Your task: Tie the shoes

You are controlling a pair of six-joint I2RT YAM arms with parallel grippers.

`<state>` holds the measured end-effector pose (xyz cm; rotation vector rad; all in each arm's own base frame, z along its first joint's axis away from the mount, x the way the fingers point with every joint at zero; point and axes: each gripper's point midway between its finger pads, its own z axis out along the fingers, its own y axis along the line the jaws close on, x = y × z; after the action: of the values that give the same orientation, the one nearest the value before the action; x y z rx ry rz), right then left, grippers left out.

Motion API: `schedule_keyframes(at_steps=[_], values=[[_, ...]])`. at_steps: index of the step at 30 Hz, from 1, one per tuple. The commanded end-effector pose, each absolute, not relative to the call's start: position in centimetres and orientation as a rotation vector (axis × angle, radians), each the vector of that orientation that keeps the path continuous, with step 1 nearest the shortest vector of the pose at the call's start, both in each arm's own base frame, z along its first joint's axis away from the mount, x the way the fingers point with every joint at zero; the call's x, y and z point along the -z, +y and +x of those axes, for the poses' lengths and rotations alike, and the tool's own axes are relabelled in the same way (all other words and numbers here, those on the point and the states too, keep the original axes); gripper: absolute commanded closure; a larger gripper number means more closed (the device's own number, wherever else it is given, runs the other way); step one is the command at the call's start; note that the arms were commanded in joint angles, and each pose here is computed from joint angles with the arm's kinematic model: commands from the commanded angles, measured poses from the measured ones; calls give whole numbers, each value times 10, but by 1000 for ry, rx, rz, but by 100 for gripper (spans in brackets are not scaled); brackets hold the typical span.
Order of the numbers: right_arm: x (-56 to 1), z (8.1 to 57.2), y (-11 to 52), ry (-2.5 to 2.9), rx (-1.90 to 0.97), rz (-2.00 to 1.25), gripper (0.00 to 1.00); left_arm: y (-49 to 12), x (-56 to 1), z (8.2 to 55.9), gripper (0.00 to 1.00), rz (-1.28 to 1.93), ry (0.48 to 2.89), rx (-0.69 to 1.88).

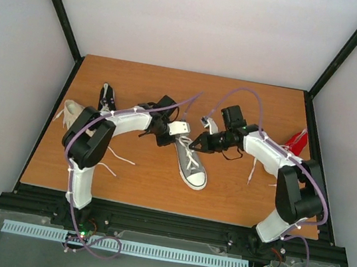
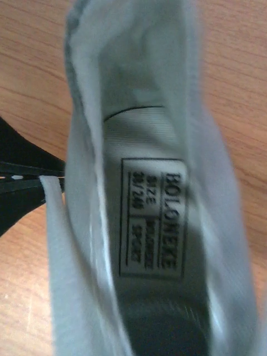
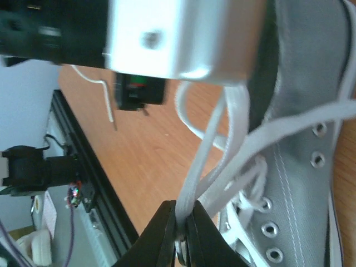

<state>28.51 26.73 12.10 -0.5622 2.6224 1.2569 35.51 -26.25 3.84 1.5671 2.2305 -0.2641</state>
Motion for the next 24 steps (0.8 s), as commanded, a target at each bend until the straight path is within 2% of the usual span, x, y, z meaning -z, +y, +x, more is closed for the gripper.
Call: schedule_keyframes(at_steps=[1,7,15,21,24], values=[[-178,281,279,2473,-1418,-615,93,-264,-32,368,99,1523,2277,240],[-186,289,278,2463,-1425,-578,93,-268,-31,379,99,1489,2301,226],[-160,290,261,2514,-1440,-449,90,-268,-28,376,99,1486,2326,244],[-156,283,256,2521,-1423,-444,95,-267,-34,372,99,1489,2324,254],[-150,282,247,2563,-1317,-445,92,-266,-41,370,99,1490,2315,259]])
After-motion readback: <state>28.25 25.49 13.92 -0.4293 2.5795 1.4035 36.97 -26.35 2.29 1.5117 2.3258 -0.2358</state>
